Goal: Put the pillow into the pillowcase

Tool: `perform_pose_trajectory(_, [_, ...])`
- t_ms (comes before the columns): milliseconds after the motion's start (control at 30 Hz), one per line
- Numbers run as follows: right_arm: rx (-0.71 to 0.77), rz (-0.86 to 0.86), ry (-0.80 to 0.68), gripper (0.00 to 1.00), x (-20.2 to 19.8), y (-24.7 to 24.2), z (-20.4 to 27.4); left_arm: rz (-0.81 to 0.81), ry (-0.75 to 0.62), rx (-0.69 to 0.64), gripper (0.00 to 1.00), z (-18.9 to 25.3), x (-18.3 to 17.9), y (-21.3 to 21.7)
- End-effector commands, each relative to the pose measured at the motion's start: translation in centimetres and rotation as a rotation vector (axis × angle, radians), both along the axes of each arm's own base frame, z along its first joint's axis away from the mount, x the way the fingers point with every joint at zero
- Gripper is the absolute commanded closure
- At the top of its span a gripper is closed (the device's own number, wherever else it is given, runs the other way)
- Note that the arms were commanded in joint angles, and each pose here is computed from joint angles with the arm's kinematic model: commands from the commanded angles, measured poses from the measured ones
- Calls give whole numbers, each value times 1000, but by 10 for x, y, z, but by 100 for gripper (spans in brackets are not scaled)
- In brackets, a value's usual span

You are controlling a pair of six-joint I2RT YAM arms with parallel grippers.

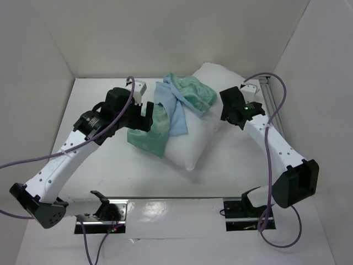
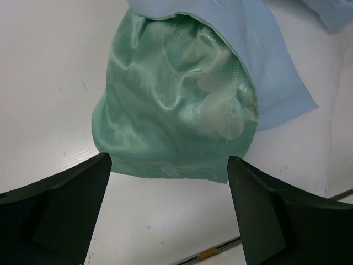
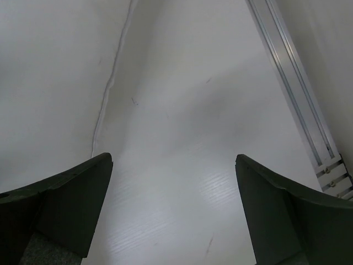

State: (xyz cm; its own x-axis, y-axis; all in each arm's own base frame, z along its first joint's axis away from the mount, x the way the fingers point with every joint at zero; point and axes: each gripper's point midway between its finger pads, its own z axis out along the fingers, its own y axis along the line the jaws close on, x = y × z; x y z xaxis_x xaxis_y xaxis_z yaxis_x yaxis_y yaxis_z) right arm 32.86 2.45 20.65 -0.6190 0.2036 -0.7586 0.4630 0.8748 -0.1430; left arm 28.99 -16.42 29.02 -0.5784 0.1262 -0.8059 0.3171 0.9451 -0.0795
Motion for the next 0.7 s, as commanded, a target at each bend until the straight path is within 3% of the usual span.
perform_pose_trajectory(0, [41,0,-91,0,5,2,18,22,9,-11,0,-1,1,-3])
perform_pose_trajectory(233, [139,180,-132,0,8,29,34,-35,102,-19,0,-20,-1,-30])
perform_pose_trajectory(667, [248,577,-285,0,8,123,96,-43,84,-107,5,-24,20,-66])
